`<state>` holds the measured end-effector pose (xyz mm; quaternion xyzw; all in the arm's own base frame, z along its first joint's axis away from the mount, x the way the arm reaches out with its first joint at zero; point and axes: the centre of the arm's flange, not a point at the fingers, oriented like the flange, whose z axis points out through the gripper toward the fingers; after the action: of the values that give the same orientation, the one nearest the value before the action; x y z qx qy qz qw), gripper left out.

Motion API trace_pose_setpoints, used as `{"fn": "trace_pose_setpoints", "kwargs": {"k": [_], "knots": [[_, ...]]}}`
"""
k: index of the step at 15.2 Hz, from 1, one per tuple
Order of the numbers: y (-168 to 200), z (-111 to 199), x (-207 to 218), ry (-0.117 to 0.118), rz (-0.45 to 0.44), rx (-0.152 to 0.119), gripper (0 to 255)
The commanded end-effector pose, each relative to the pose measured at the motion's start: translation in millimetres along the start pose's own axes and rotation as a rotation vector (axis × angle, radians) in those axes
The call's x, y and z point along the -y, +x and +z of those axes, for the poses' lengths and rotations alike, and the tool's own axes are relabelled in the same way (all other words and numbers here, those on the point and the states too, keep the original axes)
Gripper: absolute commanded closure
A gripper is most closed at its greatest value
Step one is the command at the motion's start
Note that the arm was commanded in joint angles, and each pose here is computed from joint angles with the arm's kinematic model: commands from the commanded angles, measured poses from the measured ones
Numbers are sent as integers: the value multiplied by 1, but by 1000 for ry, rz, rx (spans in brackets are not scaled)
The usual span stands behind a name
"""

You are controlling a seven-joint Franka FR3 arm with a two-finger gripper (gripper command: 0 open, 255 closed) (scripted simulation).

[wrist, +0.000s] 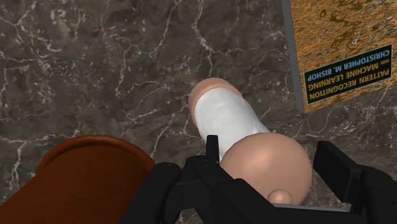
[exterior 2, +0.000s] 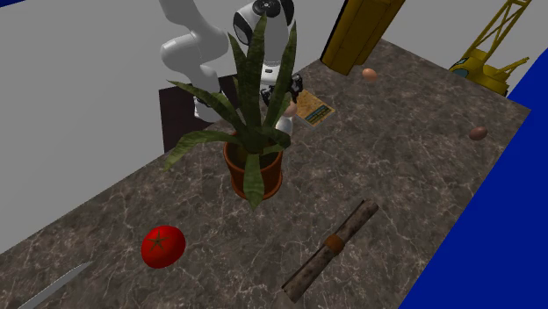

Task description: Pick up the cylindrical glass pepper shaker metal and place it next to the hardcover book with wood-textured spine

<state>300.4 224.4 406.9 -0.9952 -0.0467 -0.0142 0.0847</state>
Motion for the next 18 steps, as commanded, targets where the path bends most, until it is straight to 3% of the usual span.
{"fn": "trace_pose_setpoints", "kwargs": {"k": [1, 4, 5, 10, 14, 18], "knots": [[0, 1, 0, 0, 0, 0, 255], [0, 1, 0, 0, 0, 0, 255], [0, 1, 0, 0, 0, 0, 0], [0, 1, 0, 0, 0, 0, 0], [0, -49, 0, 0, 0, 0, 0], [0, -49, 0, 0, 0, 0, 0]]}}
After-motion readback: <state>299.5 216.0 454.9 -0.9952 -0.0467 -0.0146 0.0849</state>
